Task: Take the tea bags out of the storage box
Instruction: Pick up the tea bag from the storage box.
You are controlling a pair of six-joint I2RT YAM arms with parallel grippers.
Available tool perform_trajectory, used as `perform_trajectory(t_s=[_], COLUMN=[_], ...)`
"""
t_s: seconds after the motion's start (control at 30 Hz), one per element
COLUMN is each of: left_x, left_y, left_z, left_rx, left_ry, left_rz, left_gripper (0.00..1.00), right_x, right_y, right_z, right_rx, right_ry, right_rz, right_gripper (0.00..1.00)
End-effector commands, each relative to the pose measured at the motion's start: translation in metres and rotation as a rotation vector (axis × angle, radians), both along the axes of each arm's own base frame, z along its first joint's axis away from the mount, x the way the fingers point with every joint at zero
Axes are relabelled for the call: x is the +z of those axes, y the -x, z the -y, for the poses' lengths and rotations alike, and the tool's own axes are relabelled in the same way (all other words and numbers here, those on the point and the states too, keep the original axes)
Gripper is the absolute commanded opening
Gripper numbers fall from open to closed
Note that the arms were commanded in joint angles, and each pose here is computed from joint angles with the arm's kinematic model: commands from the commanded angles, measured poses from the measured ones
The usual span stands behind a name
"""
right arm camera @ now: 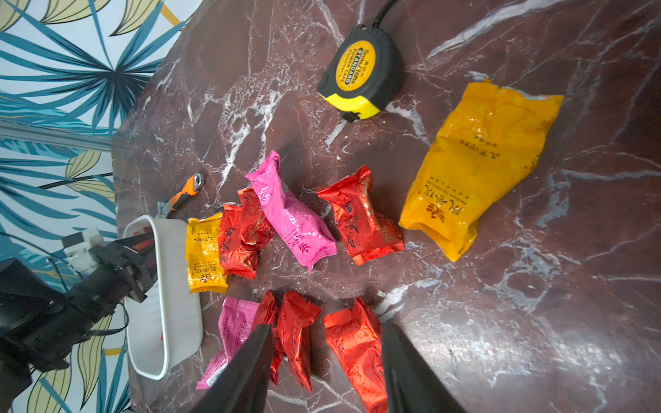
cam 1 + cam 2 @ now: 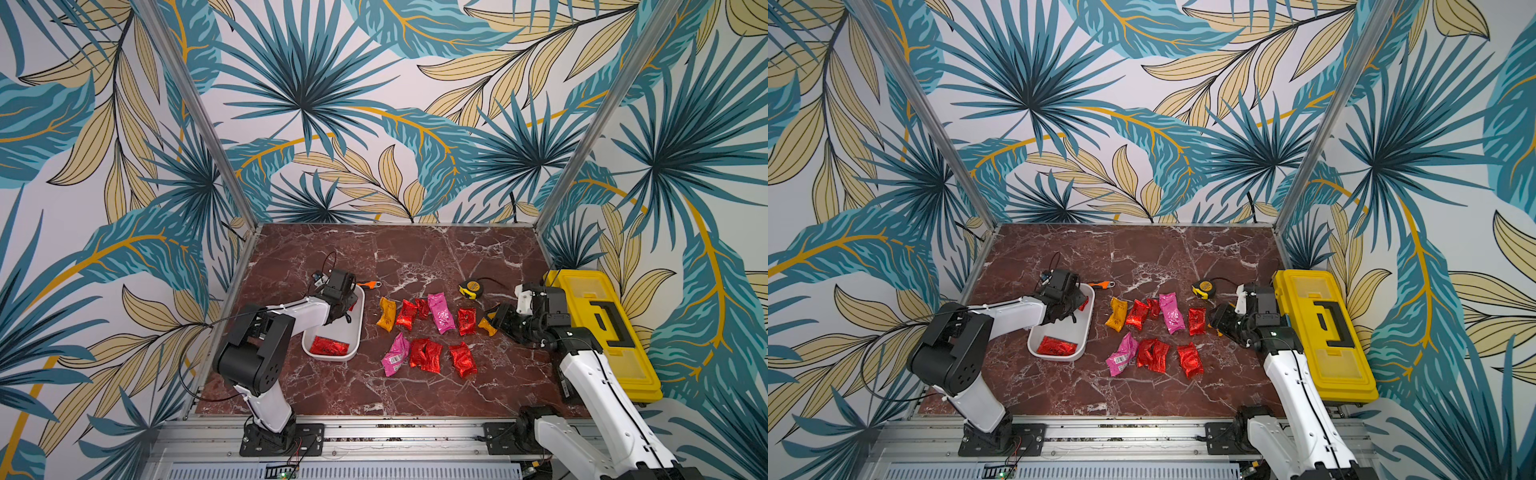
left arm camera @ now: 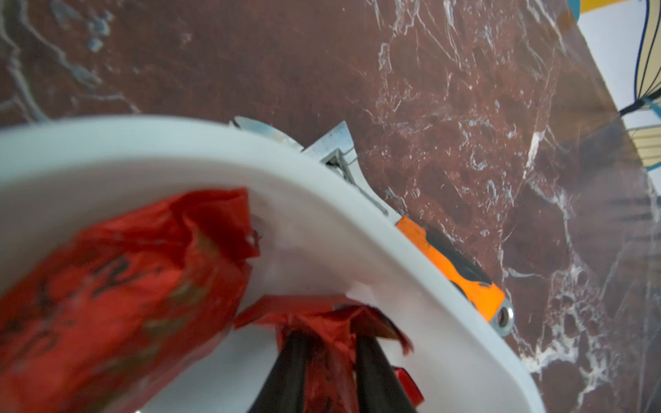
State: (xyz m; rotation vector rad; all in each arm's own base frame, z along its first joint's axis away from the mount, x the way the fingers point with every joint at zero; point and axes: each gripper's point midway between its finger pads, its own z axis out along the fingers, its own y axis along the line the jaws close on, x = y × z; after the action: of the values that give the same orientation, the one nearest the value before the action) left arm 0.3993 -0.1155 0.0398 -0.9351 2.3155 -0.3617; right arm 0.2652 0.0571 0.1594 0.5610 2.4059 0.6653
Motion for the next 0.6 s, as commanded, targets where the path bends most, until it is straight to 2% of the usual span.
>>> perform_trajectory(t_s=[0.0, 0.2, 0.4, 0.5, 0.57], left_x=[0.011, 0.045, 0.079, 0.099, 0.11], left_y=[-0.002, 0.009, 0.04, 0.058, 0.073], left_z=[0.001, 0.001, 0.003, 0.022, 0.049], left_rx=[-0.01, -0.066, -0.157, -0.269, -0.381], left_ry=[-0.05, -0.146, -0.229, -0.245, -0.25], left_rz=[0.023, 0.064, 0.083, 0.104, 0.118], left_gripper=[0.17, 0.01, 0.0, 0.0, 0.0], right_x=[0.016, 0.022, 0.025, 0.024, 0.023], right_y=[0.002, 0.006, 0.008, 0.008, 0.007], right_z=[-0.016, -0.039, -0.058, -0.065, -0.064], right_rx=[0.055, 0.123, 0.174, 0.186, 0.176], right_ry=[-0.051, -0.072, -0.078, -0.067, -0.047], right_rz=[0.045, 0.058, 0.065, 0.061, 0.057], right_gripper=[0.53, 0.52, 0.51, 0.51, 0.51])
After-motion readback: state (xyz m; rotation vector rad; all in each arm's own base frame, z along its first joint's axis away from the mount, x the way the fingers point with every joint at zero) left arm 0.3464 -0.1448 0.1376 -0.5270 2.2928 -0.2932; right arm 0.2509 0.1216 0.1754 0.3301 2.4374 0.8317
